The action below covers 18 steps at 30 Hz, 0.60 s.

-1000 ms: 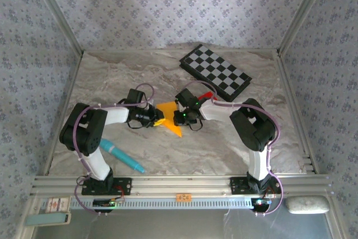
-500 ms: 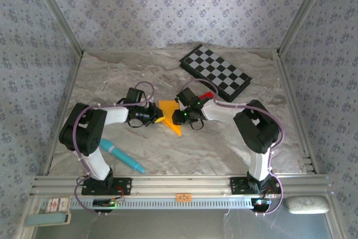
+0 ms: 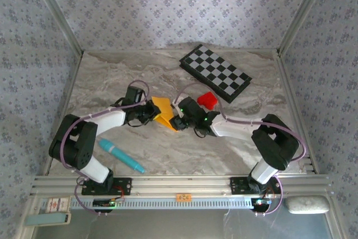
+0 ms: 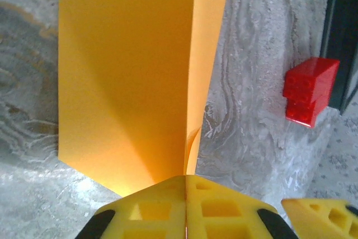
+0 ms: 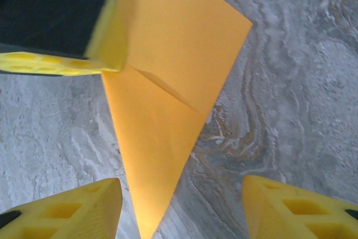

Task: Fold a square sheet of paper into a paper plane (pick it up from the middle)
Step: Fourth fold the wing at the center of the table.

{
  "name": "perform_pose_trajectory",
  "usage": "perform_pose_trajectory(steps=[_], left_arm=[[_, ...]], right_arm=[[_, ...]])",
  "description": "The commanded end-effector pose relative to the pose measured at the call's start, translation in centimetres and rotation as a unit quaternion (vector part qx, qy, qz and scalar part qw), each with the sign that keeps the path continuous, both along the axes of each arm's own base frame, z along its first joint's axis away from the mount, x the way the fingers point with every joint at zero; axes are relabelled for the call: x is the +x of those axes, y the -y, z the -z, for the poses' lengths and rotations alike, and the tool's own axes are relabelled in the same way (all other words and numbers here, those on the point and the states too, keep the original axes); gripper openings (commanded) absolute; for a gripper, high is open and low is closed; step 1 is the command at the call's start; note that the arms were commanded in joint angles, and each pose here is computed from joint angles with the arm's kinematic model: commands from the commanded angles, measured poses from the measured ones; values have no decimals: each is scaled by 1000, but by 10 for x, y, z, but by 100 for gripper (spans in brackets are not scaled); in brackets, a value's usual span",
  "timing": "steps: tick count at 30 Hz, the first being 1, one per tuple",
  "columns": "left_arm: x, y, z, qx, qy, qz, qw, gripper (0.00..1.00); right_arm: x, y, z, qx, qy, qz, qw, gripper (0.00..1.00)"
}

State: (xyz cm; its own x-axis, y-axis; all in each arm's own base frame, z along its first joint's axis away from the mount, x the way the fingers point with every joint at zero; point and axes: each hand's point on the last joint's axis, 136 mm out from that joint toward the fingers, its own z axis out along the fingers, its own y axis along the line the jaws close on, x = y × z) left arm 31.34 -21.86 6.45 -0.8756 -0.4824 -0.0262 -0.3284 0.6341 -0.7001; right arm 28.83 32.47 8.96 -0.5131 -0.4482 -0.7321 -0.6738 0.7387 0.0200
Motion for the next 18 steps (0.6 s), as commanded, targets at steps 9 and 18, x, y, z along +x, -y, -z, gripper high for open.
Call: perform_pose_trajectory(steps=[9,18], left_arm=[[3,3,-5,9,-29,-61,998,7],[2,4,-7,-3,-40,-77,996,7]], right_arm=[[-3,-34,14,-34,91,-100,990,55],[-3,-37,33,-59,81,-114,988,48]])
